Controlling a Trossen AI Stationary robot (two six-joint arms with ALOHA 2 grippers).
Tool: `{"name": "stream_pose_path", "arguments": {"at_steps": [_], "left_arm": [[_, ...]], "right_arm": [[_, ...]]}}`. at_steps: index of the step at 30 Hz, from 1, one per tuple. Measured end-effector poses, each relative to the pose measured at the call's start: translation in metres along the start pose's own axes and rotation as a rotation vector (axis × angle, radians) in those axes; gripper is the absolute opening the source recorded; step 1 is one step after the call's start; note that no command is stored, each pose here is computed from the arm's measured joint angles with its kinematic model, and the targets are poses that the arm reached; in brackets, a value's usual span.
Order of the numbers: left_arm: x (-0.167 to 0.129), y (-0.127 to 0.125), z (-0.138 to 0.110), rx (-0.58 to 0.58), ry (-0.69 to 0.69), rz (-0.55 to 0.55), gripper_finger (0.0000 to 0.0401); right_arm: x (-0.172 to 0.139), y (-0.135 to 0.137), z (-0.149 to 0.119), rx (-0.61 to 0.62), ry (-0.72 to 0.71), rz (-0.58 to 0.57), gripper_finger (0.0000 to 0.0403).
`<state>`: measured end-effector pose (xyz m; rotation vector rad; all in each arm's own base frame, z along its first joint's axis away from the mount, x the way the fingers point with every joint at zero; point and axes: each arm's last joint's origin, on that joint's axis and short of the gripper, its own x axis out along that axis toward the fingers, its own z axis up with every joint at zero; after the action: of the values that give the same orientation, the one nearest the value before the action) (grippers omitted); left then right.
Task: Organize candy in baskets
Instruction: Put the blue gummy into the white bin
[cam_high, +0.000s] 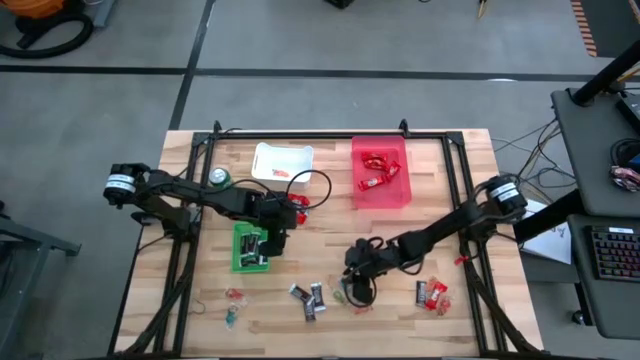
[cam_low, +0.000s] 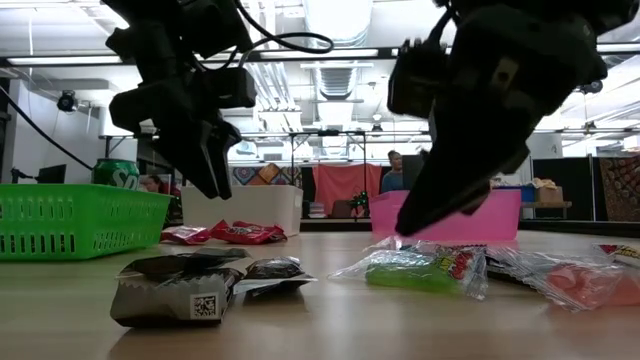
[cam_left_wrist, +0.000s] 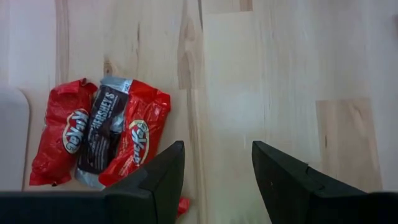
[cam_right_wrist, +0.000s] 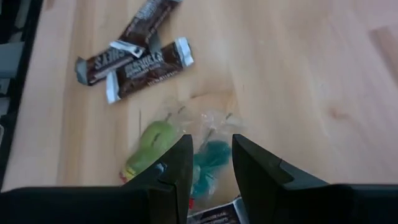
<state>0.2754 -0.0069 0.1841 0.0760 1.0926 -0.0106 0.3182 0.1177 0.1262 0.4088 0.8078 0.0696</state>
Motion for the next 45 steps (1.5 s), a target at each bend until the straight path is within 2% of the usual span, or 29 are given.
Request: {"name": "stream_pose_path", "arguments": {"at_steps": [6, 13, 16, 21, 26, 30, 34, 37, 39, 42, 45], "left_arm": [[0.0, 0.0, 0.001, -0.009, -0.009, 0.001, 0.0171], [0.0, 0.0, 0.002, -0.037, -0.022, 0.002, 0.0171], [0.0, 0.0, 0.002, -0.046, -0.023, 0.002, 0.0171], [-0.002, 0.0, 0.001, -0.041, -0.011, 0.003, 0.0171], [-0.023, 0.003, 0.002, 0.008, -0.003, 0.073, 0.0171], [-0.058, 0.005, 0.003, 0.074, -0.126, 0.091, 0.0171], [-0.1, 0.011, -0.002, 0.113, -0.279, 0.123, 0.0171], [-0.13, 0.018, -0.009, 0.129, -0.401, 0.169, 0.0171], [-0.148, 0.023, -0.014, 0.132, -0.481, 0.211, 0.0171], [-0.168, 0.033, -0.021, 0.106, -0.608, 0.284, 0.0171], [-0.179, 0.039, -0.029, 0.041, -0.695, 0.327, 0.0171]], "right_arm": [[0.011, -0.004, -0.005, 0.024, 0.018, -0.024, 0.0105], [0.024, -0.01, -0.01, -0.018, -0.001, -0.108, 0.0098], [0.025, -0.012, -0.008, -0.06, -0.017, -0.132, 0.0076], [0.021, -0.017, -0.001, -0.104, -0.04, -0.158, 0.0017], [0.013, -0.025, 0.014, -0.182, -0.085, -0.161, 0.0009], [-0.009, -0.038, 0.044, -0.246, -0.178, -0.173, 0.0008], [-0.039, -0.063, 0.076, -0.348, -0.273, -0.231, 0.0008], [-0.068, -0.096, 0.103, -0.387, -0.369, -0.285, 0.0008], [-0.085, -0.123, 0.117, -0.384, -0.433, -0.374, 0.0008], [-0.106, -0.17, 0.132, -0.307, -0.528, -0.52, 0.0008], [-0.116, -0.208, 0.14, -0.257, -0.63, -0.492, 0.0008]]}}
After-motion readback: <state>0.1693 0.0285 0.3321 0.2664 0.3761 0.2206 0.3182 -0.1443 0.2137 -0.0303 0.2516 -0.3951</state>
